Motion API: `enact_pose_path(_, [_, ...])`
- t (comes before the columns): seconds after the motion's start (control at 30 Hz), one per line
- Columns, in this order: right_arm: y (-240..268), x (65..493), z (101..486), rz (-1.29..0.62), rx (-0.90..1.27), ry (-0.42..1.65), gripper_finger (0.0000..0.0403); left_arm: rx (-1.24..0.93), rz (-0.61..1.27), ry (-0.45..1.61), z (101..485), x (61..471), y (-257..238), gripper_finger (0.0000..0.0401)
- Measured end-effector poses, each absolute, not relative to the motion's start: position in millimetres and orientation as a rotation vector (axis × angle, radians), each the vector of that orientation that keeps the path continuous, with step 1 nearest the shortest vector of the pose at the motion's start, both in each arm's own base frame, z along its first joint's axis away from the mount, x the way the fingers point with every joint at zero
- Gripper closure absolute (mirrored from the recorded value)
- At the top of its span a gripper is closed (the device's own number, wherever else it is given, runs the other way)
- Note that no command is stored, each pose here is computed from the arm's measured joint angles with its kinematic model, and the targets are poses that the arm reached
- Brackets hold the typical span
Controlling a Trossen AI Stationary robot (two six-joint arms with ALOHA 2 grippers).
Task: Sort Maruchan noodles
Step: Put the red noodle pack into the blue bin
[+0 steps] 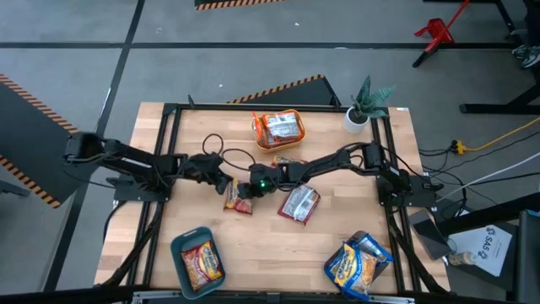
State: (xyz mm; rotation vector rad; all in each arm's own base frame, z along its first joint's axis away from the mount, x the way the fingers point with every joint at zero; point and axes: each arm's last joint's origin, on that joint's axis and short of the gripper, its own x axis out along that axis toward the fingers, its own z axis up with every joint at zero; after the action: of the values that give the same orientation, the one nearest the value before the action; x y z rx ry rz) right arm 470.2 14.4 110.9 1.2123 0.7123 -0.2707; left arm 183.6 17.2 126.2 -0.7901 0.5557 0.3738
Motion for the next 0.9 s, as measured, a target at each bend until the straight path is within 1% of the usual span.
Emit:
enact_pose_path(0.1, [15, 469, 115, -0.247, 1.196, 0.723, 0.0286, -0.793, 0.37, 0.526, 140, 185, 22, 0.0401])
enact_pose_path(0.17, [15, 468, 118, -0.239, 1.177, 0.724, 0.0285, -0.757, 0.378, 0.518, 151, 185, 25, 0.0401])
enact_pose_path(0.37, [16, 473, 143, -0.158, 1.081, 0.667, 0.0288, -0.668, 0.387, 0.447, 202, 182, 36, 0.0401])
enact_pose_path(0.53, [30, 489, 179, -0.06, 0.843, 0.586, 0.0289, -0.549, 0.395, 0.388, 261, 172, 41, 0.0401])
enact_pose_path(0.67, [45, 497, 206, -0.123, 0.586, 0.534, 0.0289, -0.429, 0.471, 0.356, 308, 155, 43, 0.0401])
enact_pose_path(0.77, [57, 504, 227, -0.147, 0.427, 0.454, 0.0289, -0.351, 0.525, 0.319, 340, 140, 43, 0.0401])
enact_pose_path(0.9, [70, 508, 239, -0.151, 0.376, 0.401, 0.029, -0.282, 0.564, 0.283, 370, 120, 40, 0.0401])
